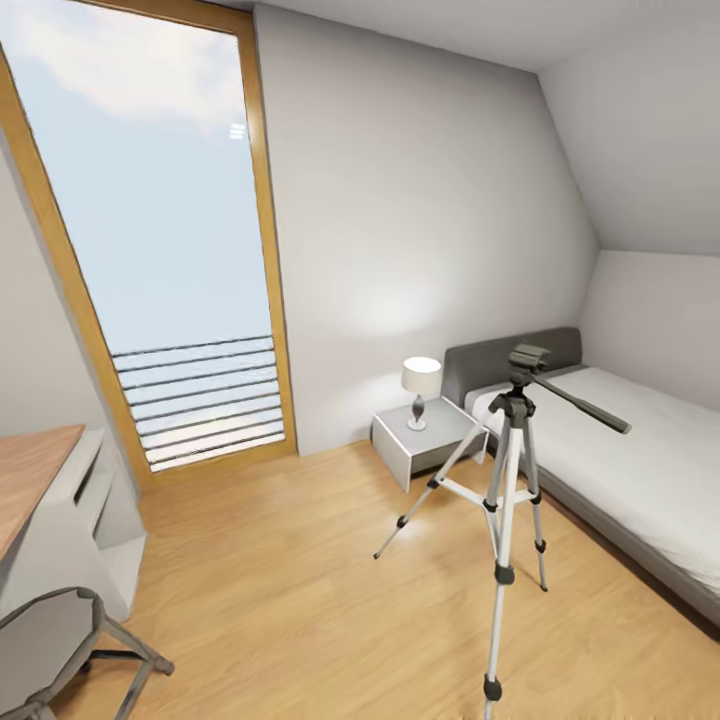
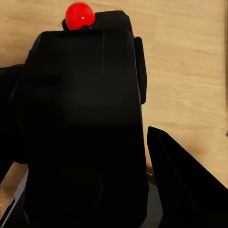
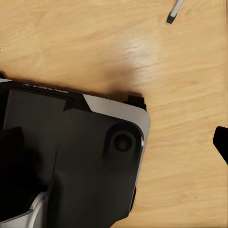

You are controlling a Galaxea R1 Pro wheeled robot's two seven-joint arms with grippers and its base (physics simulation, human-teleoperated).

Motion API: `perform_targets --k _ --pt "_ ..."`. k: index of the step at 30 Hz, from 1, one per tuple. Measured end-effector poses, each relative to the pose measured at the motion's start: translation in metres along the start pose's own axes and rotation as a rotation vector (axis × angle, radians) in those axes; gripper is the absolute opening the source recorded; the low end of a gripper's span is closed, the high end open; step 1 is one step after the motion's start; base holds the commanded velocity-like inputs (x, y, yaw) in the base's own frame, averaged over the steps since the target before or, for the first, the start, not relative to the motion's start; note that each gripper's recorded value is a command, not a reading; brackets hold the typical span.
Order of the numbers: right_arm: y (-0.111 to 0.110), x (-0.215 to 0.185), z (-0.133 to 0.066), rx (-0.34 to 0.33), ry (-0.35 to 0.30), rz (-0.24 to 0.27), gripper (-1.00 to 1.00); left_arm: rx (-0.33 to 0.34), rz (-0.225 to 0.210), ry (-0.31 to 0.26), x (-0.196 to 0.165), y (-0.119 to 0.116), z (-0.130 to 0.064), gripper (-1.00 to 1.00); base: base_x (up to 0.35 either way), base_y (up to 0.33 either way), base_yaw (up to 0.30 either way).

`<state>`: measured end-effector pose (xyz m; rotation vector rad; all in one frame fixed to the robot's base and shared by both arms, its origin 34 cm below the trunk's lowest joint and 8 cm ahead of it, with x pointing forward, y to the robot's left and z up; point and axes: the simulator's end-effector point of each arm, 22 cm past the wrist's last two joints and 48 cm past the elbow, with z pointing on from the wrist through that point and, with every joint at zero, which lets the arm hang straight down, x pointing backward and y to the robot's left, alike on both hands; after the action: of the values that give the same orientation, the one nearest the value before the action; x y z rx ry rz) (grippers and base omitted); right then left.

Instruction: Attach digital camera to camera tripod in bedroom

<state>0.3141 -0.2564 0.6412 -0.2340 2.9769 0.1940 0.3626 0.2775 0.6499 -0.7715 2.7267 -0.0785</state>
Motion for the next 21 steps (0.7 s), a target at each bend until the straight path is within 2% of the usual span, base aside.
perform_targets --k 21 --pt "0.0012 0.0 -0.0001 -0.005 0.0 0.0 1.0 0.0 0.0 0.0 0.0 0.0 -0.0001 -1.0 0.23 0.231 -0.286"
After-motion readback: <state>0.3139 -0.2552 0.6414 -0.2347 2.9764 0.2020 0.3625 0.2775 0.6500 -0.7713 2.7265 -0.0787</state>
